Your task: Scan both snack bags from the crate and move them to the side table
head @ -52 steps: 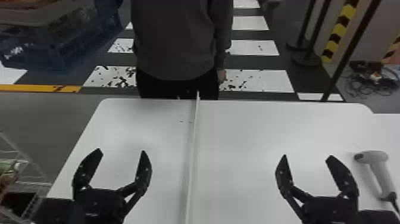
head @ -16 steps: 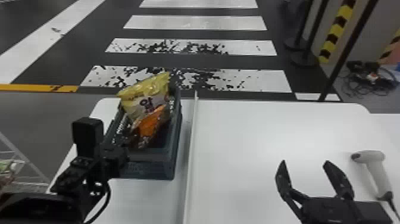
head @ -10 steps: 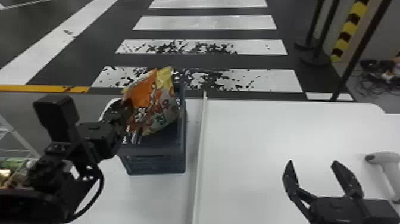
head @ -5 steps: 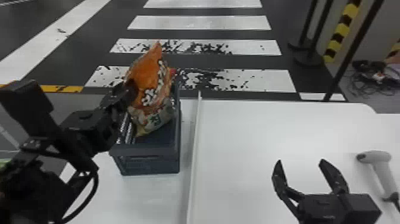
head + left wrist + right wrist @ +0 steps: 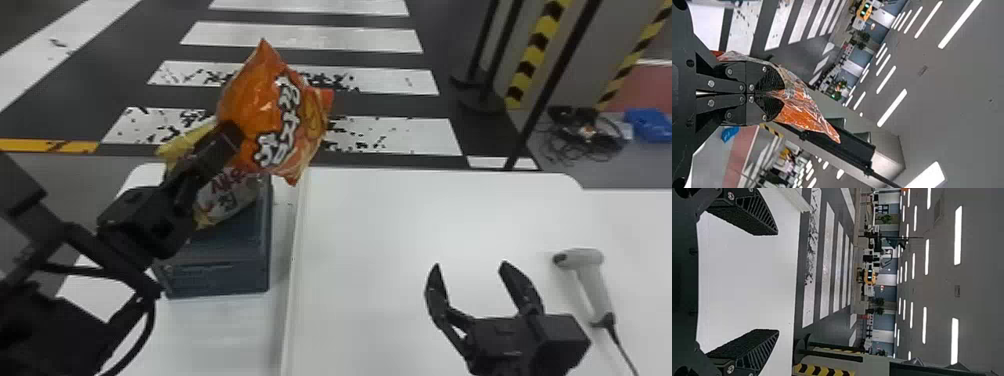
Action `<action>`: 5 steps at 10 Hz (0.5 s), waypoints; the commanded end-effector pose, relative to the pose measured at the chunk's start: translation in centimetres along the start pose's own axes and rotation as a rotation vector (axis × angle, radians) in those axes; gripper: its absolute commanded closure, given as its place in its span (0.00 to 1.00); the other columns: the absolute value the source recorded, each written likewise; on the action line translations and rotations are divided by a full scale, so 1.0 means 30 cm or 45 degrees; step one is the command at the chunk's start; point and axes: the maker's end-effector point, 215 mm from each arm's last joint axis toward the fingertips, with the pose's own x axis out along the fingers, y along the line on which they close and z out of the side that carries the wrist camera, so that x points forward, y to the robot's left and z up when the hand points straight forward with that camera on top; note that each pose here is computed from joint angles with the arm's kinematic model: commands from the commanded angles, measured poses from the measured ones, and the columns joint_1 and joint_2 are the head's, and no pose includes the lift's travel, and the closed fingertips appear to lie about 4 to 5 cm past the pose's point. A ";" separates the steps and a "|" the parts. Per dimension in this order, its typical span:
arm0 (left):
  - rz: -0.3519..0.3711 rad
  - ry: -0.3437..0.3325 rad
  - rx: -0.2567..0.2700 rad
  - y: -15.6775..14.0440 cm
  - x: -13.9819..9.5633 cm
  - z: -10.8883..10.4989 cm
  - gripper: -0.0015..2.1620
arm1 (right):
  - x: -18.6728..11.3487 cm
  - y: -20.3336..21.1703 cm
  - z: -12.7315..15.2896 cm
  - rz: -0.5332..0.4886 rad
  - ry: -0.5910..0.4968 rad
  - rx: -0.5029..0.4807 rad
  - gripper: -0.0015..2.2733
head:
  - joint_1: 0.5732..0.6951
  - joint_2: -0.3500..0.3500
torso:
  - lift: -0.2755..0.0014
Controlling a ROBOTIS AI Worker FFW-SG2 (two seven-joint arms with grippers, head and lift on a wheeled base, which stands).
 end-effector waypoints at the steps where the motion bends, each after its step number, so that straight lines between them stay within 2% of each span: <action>1: -0.027 -0.027 -0.105 0.010 0.013 -0.054 0.99 | 0.006 -0.002 -0.005 0.000 0.007 -0.003 0.05 | 1.00 0.43 | 0.64; 2: -0.019 -0.064 -0.145 0.030 0.030 -0.096 0.99 | 0.006 -0.007 -0.008 -0.004 0.011 -0.005 0.05 | 1.00 0.41 | 0.64; 3: -0.019 -0.039 -0.178 0.039 0.062 -0.190 0.99 | 0.007 -0.019 -0.009 -0.011 0.011 -0.008 0.05 | 1.00 0.40 | 0.64; 5: -0.022 -0.016 -0.201 0.045 0.133 -0.347 0.99 | 0.008 -0.031 -0.009 -0.021 0.012 -0.010 0.05 | 1.00 0.37 | 0.64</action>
